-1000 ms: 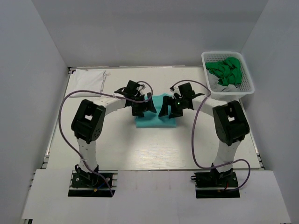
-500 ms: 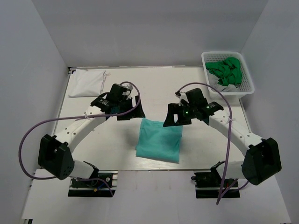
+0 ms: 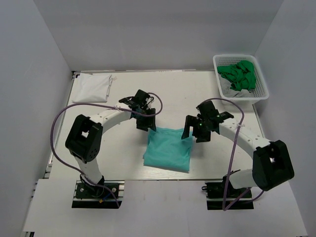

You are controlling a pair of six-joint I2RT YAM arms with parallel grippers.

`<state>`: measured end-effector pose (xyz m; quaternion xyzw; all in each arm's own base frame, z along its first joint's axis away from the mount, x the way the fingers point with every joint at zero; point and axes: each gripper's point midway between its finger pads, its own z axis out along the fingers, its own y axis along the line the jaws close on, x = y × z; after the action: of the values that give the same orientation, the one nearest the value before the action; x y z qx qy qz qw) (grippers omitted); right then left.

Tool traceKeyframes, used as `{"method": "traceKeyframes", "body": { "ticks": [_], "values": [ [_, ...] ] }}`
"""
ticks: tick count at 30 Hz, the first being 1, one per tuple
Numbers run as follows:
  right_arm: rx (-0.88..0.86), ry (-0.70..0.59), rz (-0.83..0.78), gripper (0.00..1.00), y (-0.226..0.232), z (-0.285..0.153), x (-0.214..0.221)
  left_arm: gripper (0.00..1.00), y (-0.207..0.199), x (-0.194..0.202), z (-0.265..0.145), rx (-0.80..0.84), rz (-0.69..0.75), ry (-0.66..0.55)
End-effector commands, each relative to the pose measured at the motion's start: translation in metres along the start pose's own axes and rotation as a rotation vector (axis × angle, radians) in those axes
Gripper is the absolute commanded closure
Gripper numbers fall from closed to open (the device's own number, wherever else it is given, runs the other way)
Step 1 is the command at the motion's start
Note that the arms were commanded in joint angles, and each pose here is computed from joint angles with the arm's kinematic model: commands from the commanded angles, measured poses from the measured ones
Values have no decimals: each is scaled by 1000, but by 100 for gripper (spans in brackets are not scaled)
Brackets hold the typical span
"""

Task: Fold and stack the t-shirts
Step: Smooth out wrinkles on the folded tshirt

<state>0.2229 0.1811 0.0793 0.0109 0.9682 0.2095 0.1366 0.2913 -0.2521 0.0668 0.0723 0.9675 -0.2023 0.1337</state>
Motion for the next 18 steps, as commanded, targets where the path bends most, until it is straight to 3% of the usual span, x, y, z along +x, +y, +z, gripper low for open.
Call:
{"method": "traceKeyframes", "body": {
  "ticks": [1,4,6,14,18],
  "values": [
    [-10,20,51,10,0,8,-2,50,-15,-12,-4,39,59,-18],
    [-20,47,72,19,-3,13,3,62,-15,-8,1,53,76,8],
    [-43,63,79,23,0,15,3,65,-16,-1,5,57,88,35],
    [-33,97,93,40,-2,25,4,65,-9,12,5,40,98,71],
    [-22,111,98,44,-5,29,6,65,-10,17,6,57,95,88]
  ]
}}
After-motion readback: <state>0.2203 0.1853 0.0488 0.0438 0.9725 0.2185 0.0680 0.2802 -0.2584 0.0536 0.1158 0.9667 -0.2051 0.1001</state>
